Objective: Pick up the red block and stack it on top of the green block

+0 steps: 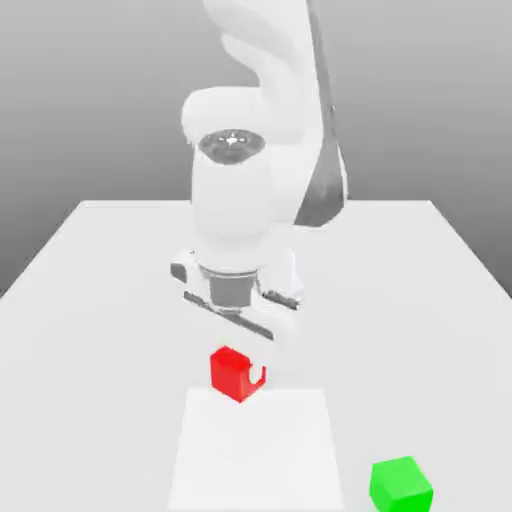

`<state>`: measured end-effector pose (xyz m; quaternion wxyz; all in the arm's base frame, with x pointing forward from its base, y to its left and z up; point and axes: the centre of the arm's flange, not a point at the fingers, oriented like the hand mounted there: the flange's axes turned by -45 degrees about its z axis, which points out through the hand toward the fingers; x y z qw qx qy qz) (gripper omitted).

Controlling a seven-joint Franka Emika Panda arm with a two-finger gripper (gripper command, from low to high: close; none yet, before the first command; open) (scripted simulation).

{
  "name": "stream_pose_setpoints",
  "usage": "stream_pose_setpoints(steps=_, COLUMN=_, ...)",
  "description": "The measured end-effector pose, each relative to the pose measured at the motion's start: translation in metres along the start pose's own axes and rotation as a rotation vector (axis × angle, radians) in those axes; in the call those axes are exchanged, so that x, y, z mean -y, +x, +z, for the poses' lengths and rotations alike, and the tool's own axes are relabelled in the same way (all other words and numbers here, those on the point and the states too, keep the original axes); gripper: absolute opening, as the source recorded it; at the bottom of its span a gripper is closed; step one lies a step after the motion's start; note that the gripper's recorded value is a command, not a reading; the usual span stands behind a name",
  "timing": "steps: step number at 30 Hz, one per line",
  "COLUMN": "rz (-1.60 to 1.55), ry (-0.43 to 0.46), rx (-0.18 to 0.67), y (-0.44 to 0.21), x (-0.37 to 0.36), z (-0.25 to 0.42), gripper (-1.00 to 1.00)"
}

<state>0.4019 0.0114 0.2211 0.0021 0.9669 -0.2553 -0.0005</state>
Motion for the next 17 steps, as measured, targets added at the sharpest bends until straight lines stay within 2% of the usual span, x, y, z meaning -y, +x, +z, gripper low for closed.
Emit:
stream_pose_setpoints(steps=9, rz=-0.473, ry=0.004, rx=-0.001, y=0.0, x=0.155, z=-0.024, gripper=-1.0)
stream_pose_setpoints(steps=13, rz=-0.524, ry=0.005, rx=-0.001, y=-0.003, x=0.174, z=0.017, gripper=-1.0)
stream_pose_setpoints(steps=14, rz=-0.526, ry=0.005, rx=-0.001, y=-0.003, x=0.175, z=0.03, gripper=1.0)
stream_pose_setpoints(steps=17, rz=-0.526, ry=0.005, rx=-0.001, y=-0.003, x=0.175, z=0.03, gripper=1.0)
